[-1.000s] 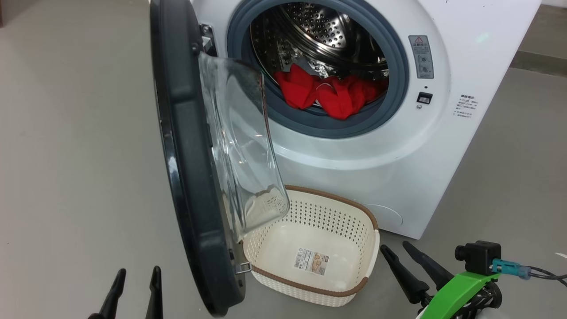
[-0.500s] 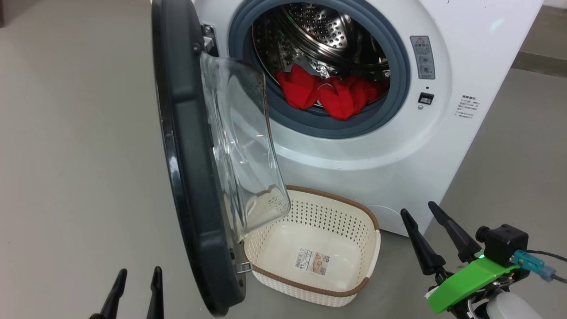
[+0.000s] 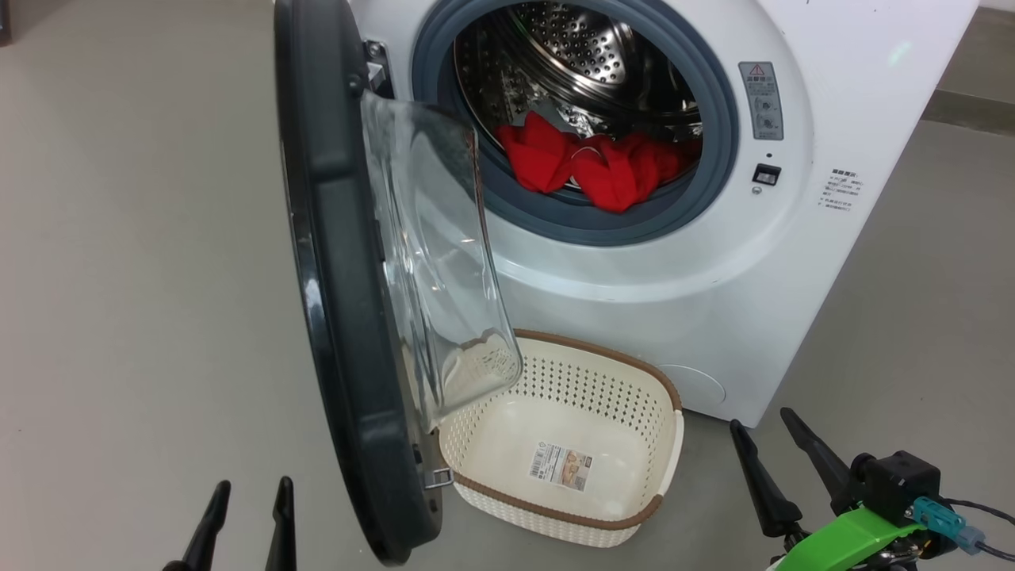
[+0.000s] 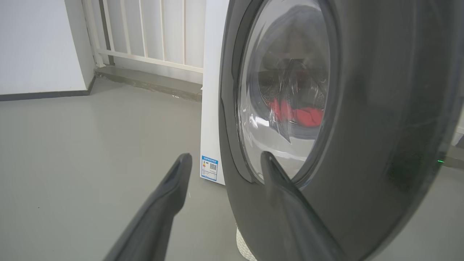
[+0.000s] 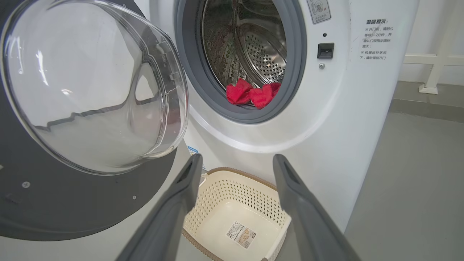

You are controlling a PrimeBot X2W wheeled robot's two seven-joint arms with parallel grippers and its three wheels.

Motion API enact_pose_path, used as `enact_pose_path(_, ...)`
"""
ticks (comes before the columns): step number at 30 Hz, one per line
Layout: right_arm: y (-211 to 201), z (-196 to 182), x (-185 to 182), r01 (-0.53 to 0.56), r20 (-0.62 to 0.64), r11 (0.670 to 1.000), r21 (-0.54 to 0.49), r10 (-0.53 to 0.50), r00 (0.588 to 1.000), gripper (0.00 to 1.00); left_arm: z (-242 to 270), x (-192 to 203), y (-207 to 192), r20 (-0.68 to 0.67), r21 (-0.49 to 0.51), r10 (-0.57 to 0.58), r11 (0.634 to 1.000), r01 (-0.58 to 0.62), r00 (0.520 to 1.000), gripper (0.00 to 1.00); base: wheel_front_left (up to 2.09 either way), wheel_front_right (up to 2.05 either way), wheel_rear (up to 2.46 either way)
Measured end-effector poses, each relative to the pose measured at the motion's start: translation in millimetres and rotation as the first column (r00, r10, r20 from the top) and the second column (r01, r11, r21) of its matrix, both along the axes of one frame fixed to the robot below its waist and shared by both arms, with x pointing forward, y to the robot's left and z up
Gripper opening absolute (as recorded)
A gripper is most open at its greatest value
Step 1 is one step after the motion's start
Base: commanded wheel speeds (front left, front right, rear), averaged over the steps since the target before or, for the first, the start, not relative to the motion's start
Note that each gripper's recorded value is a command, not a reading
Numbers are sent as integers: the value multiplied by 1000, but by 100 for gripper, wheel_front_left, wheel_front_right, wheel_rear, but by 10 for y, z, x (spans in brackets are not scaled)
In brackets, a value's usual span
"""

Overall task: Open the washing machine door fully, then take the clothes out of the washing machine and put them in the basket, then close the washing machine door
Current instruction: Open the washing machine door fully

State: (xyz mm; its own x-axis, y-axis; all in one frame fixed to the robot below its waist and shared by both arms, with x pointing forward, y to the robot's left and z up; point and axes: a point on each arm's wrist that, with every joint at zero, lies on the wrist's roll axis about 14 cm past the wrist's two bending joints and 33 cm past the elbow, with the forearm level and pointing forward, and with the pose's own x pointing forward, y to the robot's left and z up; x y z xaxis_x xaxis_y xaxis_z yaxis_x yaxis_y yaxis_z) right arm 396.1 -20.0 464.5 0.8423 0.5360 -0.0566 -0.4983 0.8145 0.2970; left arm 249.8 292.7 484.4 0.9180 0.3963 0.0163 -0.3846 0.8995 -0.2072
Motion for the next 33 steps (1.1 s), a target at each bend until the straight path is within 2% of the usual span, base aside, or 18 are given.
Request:
enact_pose_path(5, -23, 0, 16, 14, 0, 1000, 2, -14, 1000, 100, -6, 12, -12, -3, 0, -3, 1000, 3, 1000, 100, 0, 0, 0)
enact_pose_path(6, -20, 0, 14, 14, 0, 1000, 4, -14, 1000, 100, -6, 13, -12, -3, 0, -3, 1000, 3, 1000, 47, 0, 0, 0)
enact_pose_path(7, -18, 1, 14, 15, -1, 1000, 6, -15, 1000, 100, -4, 12, -9, -2, -1, -2, 1000, 2, 1000, 8, 0, 0, 0)
enact_pose_path(8, -16, 2, 14, 16, -1, 1000, 7, -16, 1000, 100, 12, 7, 10, 5, -5, 6, 1000, -6, 1000, 0, 0, 0, 0)
enact_pose_path(11, -11, 7, 16, 14, 4, 1000, 0, -14, 1000, 100, 171, -14, 117, 58, 0, 41, 999, -41, 997, 0, 0, 0, 0)
enact_pose_path(15, 3, 14, 17, 9, 10, 1000, -3, -9, 1000, 100, 713, 4, 262, 219, 48, 74, 995, -87, 973, 0, 0, 0, 0)
enact_pose_path(19, 3, 21, 16, 10, 11, 1000, -2, -10, 1000, 100, 1416, -4, 216, 424, 100, 36, 991, -86, 905, 0, 0, 0, 0)
enact_pose_path(23, -1, 27, 20, 12, 14, 1000, -1, -11, 1000, 100, 1848, 17, -123, 557, 109, -74, 994, 15, 827, 0, 0, 0, 0)
enact_pose_path(29, -16, 19, 24, 16, 12, 1000, -2, -16, 1000, 100, 1828, 207, -867, 550, 124, -286, 957, 262, 785, 0, 0, 0, 0)
enact_pose_path(33, -35, 11, 26, 22, 9, 1000, -1, -22, 1000, 100, 1371, 328, -1159, 450, 28, -345, 927, 373, 823, 0, 0, 0, 0)
